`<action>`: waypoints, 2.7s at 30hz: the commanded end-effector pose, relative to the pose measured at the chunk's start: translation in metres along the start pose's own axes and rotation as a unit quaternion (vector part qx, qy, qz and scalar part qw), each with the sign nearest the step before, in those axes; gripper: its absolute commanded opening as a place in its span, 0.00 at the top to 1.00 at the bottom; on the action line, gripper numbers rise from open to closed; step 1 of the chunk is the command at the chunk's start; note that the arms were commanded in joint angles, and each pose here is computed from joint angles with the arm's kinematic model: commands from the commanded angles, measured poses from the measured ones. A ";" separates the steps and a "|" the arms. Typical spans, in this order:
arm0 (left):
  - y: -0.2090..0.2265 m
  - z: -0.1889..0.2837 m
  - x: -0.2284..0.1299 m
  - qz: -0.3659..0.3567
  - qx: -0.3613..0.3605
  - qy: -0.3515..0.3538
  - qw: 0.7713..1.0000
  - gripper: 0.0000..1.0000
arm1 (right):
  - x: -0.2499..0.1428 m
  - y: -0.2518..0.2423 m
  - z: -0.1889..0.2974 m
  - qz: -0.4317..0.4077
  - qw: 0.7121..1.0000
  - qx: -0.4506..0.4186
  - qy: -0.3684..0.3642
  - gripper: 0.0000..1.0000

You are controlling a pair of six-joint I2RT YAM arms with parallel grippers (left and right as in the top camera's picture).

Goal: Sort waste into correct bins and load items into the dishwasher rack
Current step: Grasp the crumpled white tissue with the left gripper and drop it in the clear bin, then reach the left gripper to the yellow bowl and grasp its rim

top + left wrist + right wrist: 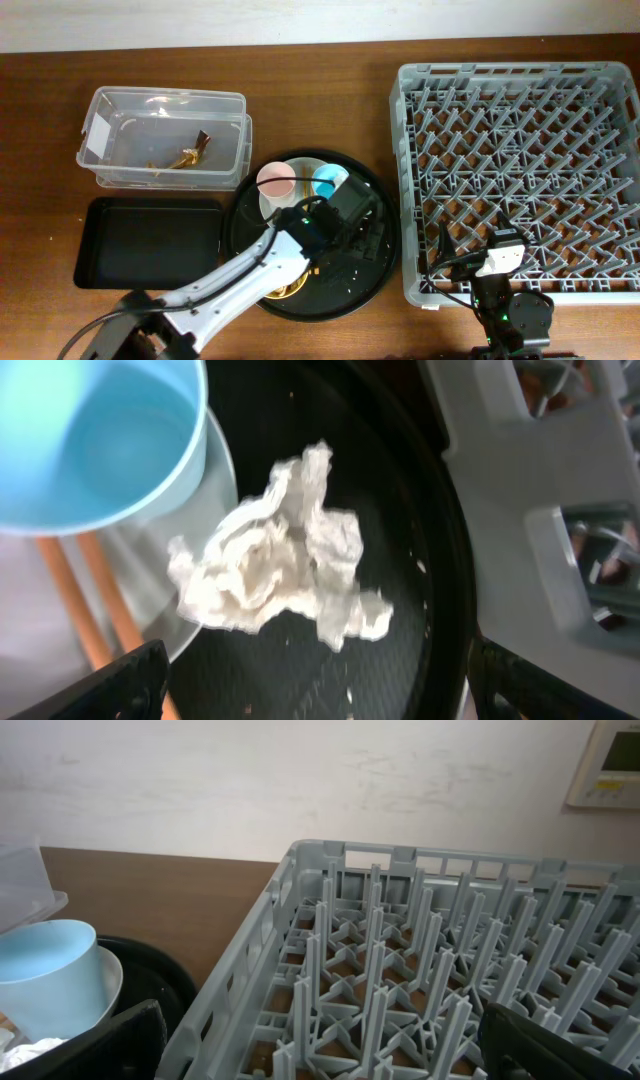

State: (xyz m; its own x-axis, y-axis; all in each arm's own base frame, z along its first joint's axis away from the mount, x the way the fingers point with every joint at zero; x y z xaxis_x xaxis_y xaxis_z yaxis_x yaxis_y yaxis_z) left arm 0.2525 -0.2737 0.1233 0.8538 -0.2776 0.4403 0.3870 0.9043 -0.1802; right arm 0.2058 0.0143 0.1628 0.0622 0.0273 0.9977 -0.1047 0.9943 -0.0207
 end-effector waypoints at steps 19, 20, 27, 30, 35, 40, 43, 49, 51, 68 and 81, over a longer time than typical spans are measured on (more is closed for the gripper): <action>0.001 -0.057 -0.005 -0.002 0.068 0.001 0.998 0.92 | -0.002 -0.001 0.000 -0.003 1.000 -0.003 0.002 0.02; 0.000 -0.047 0.000 -0.002 0.068 -0.003 0.998 0.93 | -0.002 -0.001 0.000 -0.003 1.000 -0.003 0.002 0.02; -0.008 -0.007 0.019 0.004 0.044 -0.043 0.998 0.95 | -0.002 -0.001 0.000 -0.003 1.000 -0.003 0.002 0.02; -0.020 0.040 0.037 0.016 -0.022 -0.072 0.997 1.00 | -0.002 -0.001 0.000 -0.003 1.000 -0.003 0.002 0.02; 0.138 0.136 0.086 0.189 0.116 -0.202 0.954 1.00 | -0.002 -0.001 0.000 -0.003 1.000 -0.003 0.002 0.02; 0.296 0.107 0.080 0.341 0.229 -0.187 0.892 0.98 | -0.002 -0.001 0.000 -0.003 1.000 -0.003 0.002 0.02; 0.315 0.074 0.087 0.346 0.233 -0.188 0.889 0.02 | -0.002 -0.001 0.000 -0.003 1.000 -0.003 0.002 0.02; 0.299 0.120 0.108 0.290 0.215 -0.241 0.901 0.33 | -0.002 -0.001 0.000 -0.003 1.000 -0.003 0.002 0.02; 0.294 0.109 0.090 0.294 0.207 -0.190 0.914 0.86 | -0.002 -0.001 0.000 -0.003 1.000 -0.003 0.002 0.02; 0.145 0.169 0.003 0.212 -0.014 -0.026 0.977 0.01 | -0.002 -0.001 0.000 -0.003 1.000 -0.003 0.002 0.02; 0.156 0.167 -0.008 0.193 0.079 -0.010 0.978 0.01 | -0.002 -0.001 0.000 -0.003 1.000 -0.003 0.002 0.02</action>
State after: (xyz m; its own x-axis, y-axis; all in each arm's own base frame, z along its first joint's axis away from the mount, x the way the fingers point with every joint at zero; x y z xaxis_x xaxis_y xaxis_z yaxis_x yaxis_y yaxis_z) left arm 0.2415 -0.0971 0.2406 0.9416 0.0947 0.3233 0.0241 0.9383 -0.3449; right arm 0.2058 0.0143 0.1628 0.0622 0.0270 0.9977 -0.1047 0.9943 -0.0203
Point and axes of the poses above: each gripper's point midway between its finger pads, its own z axis back along the fingers, its own y axis along the line the jaws close on, x = y × z, the point moved 4 cm from there along z, back along the fingers
